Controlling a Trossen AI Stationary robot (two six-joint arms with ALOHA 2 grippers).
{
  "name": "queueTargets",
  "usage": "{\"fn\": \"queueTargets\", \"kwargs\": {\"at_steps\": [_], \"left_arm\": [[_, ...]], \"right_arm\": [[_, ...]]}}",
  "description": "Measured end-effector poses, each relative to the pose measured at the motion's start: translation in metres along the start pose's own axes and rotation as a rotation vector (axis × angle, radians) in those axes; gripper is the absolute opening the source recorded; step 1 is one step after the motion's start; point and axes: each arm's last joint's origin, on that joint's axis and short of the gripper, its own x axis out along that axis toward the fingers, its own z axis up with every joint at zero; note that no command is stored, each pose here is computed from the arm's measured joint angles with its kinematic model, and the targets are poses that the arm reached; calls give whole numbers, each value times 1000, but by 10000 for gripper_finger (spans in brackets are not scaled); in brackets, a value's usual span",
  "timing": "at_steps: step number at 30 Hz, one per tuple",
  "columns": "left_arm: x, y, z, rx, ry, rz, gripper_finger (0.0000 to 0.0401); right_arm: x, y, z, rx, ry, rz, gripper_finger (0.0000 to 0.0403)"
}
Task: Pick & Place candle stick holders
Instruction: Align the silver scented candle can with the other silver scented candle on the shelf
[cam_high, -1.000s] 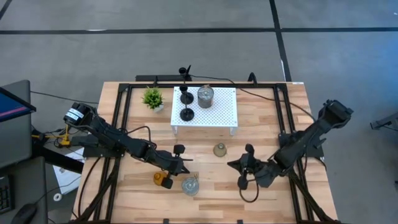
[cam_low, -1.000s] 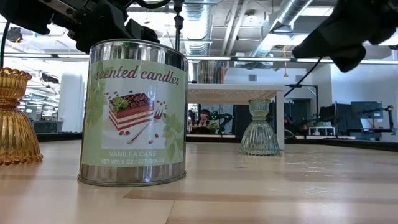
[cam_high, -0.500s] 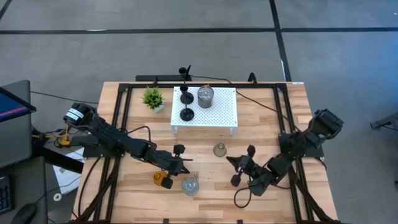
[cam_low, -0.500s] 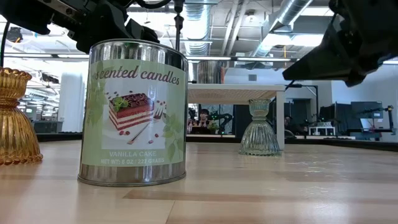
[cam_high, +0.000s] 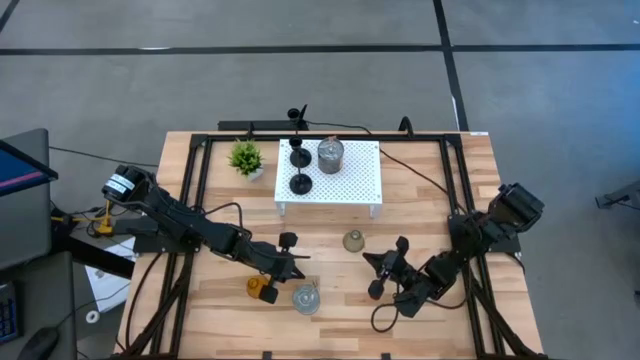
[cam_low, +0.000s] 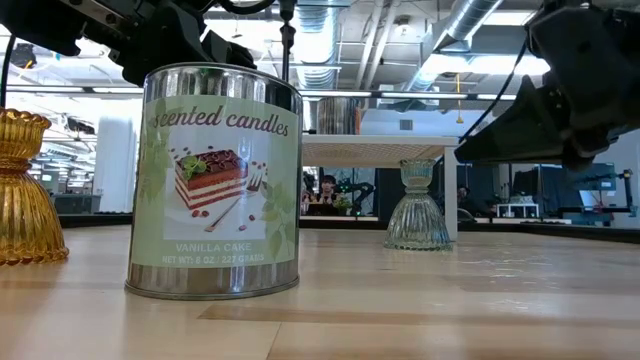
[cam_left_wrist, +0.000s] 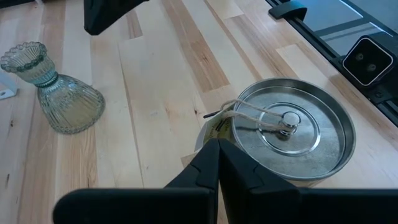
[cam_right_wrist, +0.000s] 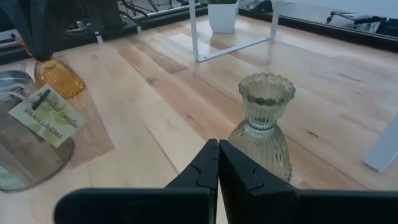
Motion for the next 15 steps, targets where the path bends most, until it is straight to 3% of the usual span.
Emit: {"fn": "queueTargets", "kwargs": {"at_steps": [8, 15], "left_arm": [[0, 0, 0, 0, -1, -12, 5], [-1, -7, 1, -25, -14, -247, 5]], "right_arm": [[0, 0, 0, 2, -1, 0, 1], [0, 0, 0, 4, -1, 1, 1]]}}
